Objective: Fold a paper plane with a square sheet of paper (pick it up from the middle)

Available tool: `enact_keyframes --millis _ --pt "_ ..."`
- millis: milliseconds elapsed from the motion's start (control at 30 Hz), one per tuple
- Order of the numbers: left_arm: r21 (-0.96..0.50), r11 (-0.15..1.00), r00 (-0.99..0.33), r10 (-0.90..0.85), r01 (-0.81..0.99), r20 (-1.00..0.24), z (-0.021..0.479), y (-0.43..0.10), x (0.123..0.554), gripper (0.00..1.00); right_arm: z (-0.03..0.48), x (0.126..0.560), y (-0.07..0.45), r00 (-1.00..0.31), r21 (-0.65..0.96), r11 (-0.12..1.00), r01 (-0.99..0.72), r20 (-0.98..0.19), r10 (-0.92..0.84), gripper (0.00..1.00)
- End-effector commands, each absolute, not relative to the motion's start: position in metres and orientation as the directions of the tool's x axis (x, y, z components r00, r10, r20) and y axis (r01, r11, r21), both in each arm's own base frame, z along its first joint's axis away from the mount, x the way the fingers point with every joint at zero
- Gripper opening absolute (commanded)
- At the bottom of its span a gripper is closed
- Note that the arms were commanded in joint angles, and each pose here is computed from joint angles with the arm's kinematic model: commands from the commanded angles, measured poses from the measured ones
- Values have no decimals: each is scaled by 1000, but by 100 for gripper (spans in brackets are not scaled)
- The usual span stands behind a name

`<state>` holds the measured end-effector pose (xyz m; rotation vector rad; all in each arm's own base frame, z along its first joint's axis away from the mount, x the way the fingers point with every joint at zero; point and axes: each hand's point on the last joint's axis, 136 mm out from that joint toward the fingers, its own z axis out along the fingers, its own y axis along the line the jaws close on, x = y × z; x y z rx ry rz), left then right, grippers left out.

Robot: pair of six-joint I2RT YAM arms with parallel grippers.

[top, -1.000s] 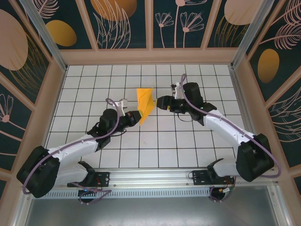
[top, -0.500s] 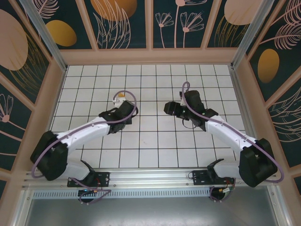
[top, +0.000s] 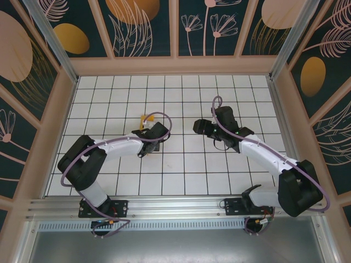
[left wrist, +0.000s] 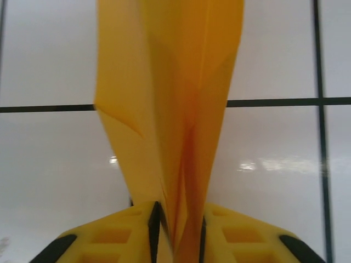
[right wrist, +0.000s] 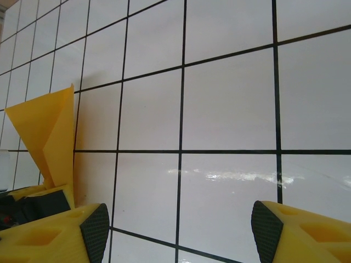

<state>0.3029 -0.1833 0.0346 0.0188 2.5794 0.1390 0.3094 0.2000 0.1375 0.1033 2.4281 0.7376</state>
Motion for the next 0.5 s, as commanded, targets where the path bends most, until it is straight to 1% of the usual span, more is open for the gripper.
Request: enact_keyframes --millis 0,100,267,367,467 --pt "17 999 -849 38 34 -528 32 -206 305 33 126 309 193 -829 518 853 -53 -499 252 72" --pt "-24 998 -852 36 57 -522 29 -213 303 38 124 309 194 -832 521 852 -48 -493 254 72" --pt "-134 986 -852 18 104 -523 31 -231 302 51 125 309 194 -833 522 852 -46 -491 256 72" --pt "-229 965 -841 -20 124 -541 47 -240 304 59 129 307 197 -832 521 852 -57 -496 248 72" --pt "-329 934 -810 -82 141 -581 75 -243 309 67 133 305 205 -829 516 853 -80 -510 230 71"
